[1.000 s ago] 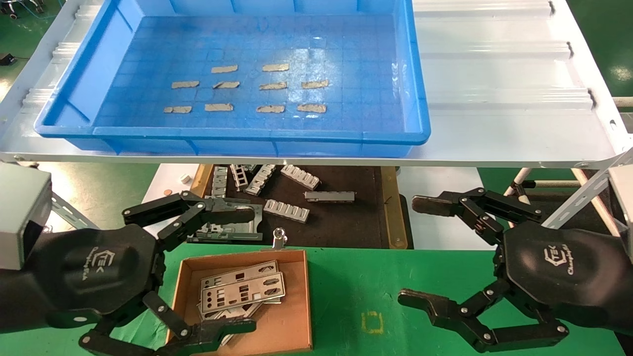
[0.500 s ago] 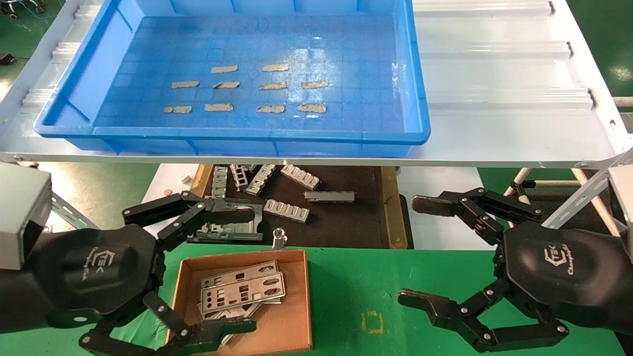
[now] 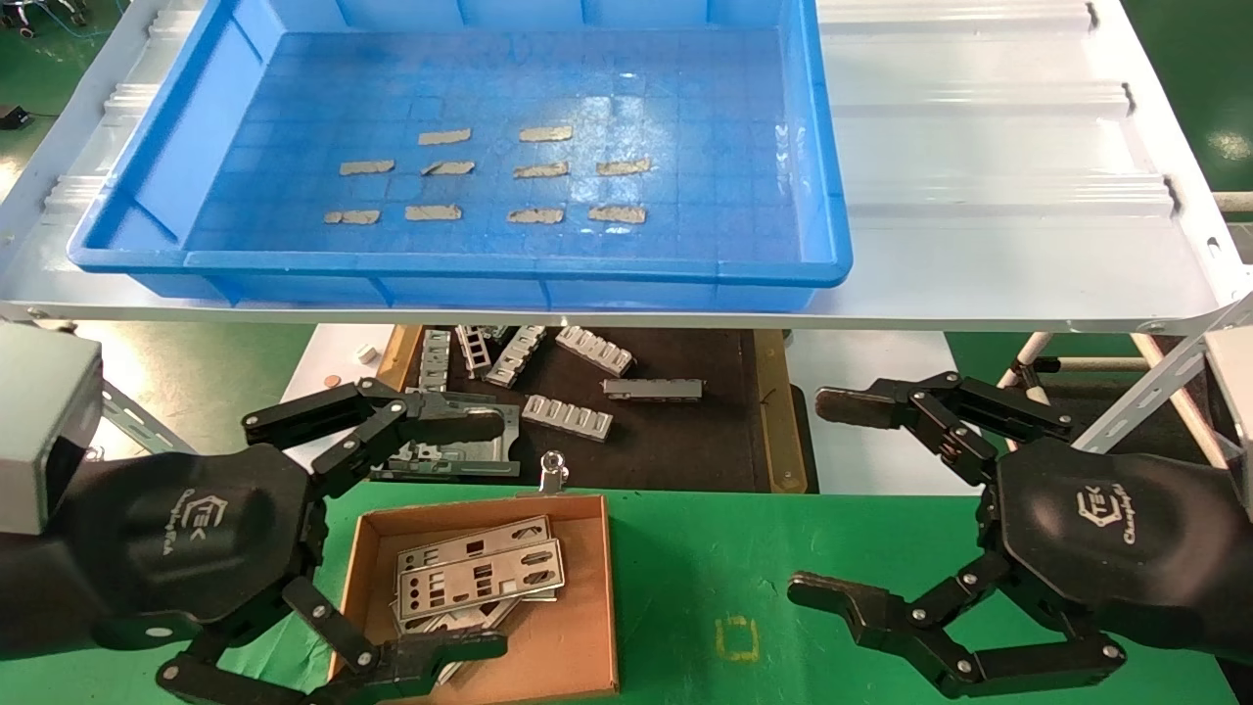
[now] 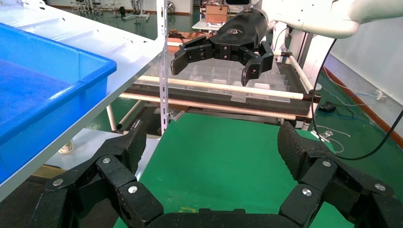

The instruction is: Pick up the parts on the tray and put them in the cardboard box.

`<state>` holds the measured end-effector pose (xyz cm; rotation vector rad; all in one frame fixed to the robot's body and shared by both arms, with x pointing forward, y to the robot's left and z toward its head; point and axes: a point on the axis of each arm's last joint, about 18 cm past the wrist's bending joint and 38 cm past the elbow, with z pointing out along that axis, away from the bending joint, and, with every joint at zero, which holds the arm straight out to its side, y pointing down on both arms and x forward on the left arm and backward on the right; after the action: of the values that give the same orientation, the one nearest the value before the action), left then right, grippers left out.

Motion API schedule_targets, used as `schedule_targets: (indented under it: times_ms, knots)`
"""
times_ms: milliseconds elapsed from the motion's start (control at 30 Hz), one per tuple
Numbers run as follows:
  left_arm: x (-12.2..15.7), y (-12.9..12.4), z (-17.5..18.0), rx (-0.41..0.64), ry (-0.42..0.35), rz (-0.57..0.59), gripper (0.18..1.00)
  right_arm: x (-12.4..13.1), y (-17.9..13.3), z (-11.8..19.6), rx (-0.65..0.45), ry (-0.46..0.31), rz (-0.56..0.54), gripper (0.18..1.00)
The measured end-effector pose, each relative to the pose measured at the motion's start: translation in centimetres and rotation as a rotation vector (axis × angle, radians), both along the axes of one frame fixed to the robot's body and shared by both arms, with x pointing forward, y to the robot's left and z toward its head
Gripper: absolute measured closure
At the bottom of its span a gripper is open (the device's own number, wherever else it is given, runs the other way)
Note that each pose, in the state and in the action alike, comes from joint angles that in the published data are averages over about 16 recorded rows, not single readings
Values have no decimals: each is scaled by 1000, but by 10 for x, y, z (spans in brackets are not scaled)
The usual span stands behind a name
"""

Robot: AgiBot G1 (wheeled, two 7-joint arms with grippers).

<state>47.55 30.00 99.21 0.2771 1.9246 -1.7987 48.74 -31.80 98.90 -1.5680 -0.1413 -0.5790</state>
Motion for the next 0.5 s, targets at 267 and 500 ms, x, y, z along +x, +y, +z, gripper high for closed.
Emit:
schedule_targets:
  times_ms: [267,500]
  knots:
    - [0,0,0,0,0,0,184,0,0,0,0,0,0,178]
    - [0,0,0,0,0,0,184,0,0,0,0,0,0,178]
